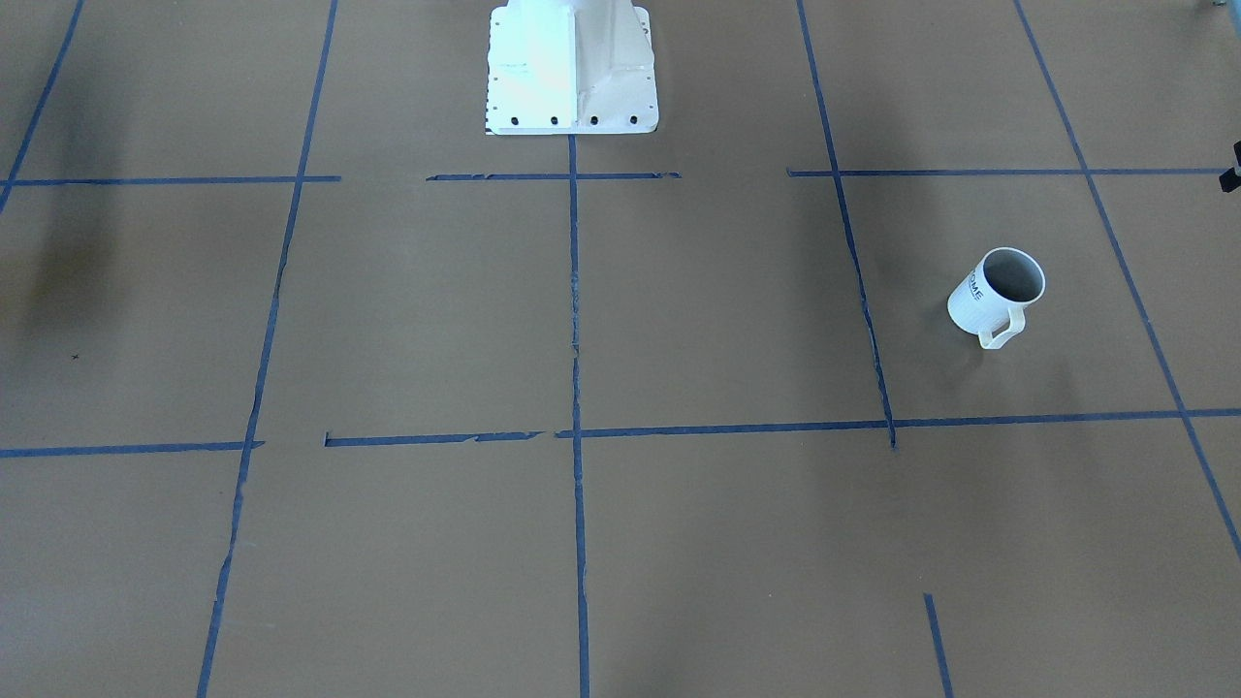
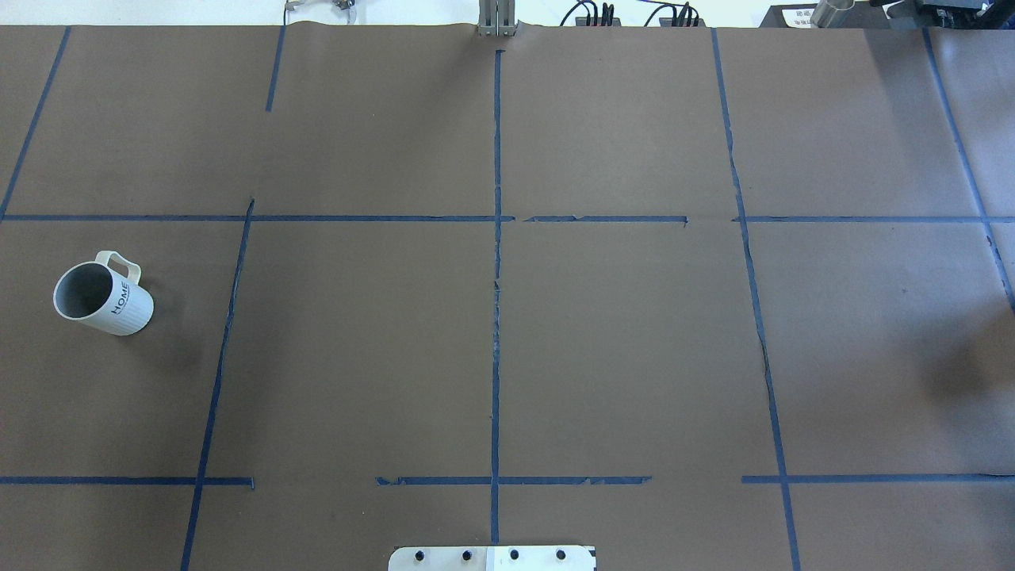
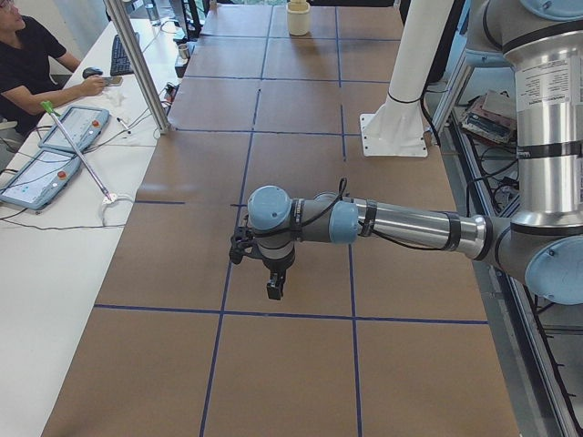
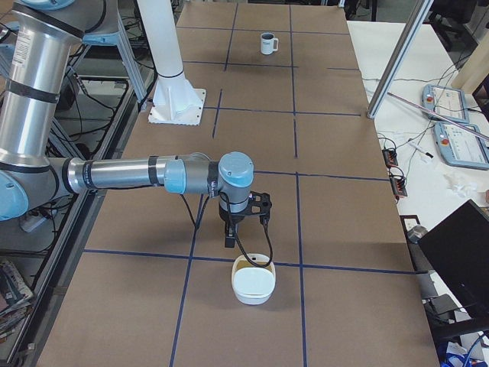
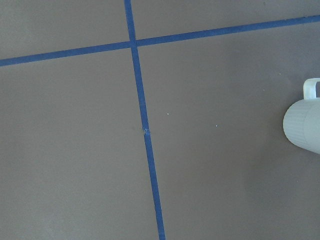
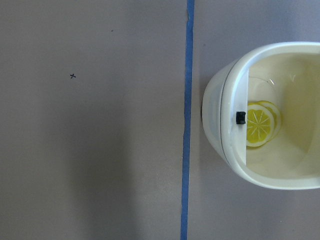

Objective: Left arm hands cup to right arm to dump lemon

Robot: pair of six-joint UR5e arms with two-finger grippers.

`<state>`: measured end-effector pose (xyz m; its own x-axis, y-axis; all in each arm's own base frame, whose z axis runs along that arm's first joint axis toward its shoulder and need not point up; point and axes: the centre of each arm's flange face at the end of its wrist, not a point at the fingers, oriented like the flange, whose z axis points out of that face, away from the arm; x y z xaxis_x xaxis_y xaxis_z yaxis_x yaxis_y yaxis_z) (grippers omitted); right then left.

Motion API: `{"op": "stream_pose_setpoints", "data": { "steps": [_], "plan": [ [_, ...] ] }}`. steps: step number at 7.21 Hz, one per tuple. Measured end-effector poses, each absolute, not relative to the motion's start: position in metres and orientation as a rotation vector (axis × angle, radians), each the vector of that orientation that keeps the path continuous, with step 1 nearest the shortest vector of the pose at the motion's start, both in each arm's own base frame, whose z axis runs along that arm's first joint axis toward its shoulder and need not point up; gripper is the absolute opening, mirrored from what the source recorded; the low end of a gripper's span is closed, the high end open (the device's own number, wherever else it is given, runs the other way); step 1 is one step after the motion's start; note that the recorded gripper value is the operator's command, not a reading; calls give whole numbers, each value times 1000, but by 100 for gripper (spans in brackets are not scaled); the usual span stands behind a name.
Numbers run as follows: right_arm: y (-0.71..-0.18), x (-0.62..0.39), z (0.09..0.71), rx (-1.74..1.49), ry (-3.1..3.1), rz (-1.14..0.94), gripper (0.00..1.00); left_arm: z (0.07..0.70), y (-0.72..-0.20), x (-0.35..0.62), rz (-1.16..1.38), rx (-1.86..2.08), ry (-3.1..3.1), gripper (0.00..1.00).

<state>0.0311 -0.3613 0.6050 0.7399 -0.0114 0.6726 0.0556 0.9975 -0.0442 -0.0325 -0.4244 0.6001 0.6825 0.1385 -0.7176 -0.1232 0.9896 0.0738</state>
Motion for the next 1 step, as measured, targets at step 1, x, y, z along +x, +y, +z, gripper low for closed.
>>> {"op": "stream_pose_setpoints", "data": {
  "steps": [1],
  "plan": [
    [-360, 31, 606, -66, -743, -36, 100, 603, -424, -33, 145, 15, 804, 100]
  ]
}}
